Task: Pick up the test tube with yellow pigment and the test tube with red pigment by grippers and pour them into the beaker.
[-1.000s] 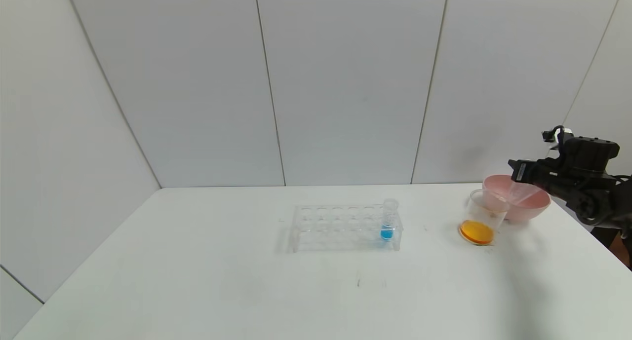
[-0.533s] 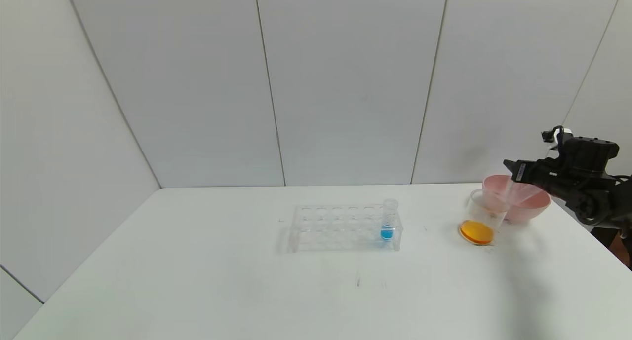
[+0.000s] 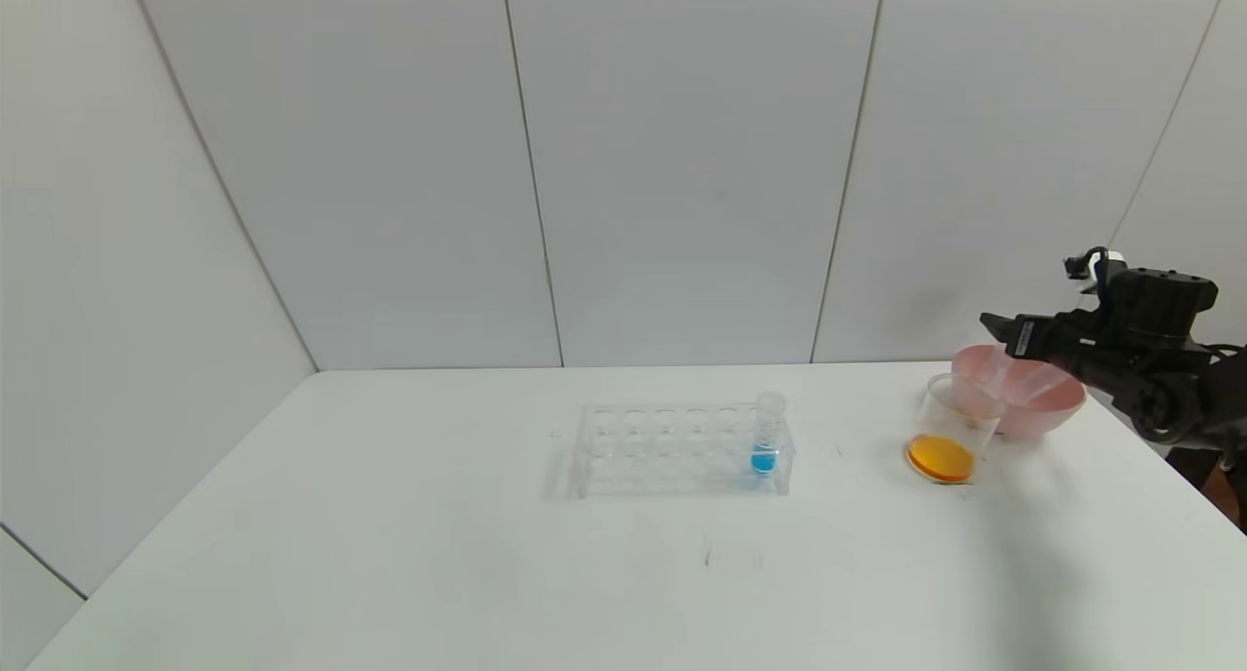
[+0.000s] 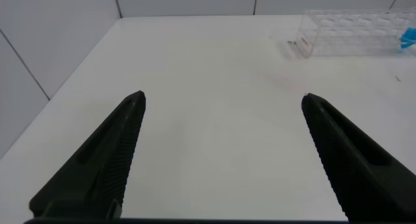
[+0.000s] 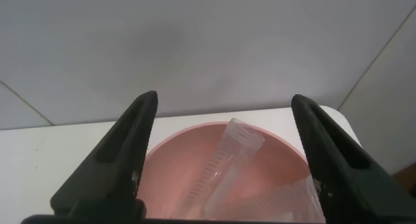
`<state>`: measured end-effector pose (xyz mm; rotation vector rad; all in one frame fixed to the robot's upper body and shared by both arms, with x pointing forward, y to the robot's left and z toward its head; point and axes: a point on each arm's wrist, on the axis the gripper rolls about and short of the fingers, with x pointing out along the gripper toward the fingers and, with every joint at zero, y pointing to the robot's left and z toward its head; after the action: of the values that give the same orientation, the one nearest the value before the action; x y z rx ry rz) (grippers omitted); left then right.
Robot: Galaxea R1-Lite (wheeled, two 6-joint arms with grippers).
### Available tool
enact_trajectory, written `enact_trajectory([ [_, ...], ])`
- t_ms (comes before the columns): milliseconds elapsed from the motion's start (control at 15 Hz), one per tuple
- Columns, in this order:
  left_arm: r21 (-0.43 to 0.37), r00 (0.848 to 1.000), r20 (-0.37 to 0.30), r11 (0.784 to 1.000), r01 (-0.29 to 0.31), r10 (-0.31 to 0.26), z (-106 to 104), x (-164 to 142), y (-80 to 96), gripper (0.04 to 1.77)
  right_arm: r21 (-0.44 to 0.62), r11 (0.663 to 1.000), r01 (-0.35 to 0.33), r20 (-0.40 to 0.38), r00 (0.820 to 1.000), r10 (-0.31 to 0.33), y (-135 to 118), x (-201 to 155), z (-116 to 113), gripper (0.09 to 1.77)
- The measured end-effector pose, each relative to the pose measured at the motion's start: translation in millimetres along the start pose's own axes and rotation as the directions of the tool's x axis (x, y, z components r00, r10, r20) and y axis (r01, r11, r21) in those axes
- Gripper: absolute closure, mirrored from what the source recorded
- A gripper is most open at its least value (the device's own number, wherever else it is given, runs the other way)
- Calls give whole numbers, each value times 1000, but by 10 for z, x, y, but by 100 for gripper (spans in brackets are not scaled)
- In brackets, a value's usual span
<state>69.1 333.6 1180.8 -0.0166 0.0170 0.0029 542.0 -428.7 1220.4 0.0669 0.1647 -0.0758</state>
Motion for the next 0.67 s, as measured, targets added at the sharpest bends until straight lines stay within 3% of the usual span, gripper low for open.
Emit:
enact_trajectory([
  [267, 0, 1000, 0, 1000, 0, 0, 0, 0, 0, 9, -9, 999, 48, 25, 999, -48, 357, 104, 124, 28],
  [467, 0, 1000, 0, 1000, 0, 0, 0, 0, 0, 9, -20, 1000, 5, 30, 1000, -5, 738, 111, 155, 24],
  [667, 0, 1000, 0, 1000, 0, 0, 0, 0, 0, 9, -25, 999, -28, 34, 999, 29, 879, -54, 236, 21],
])
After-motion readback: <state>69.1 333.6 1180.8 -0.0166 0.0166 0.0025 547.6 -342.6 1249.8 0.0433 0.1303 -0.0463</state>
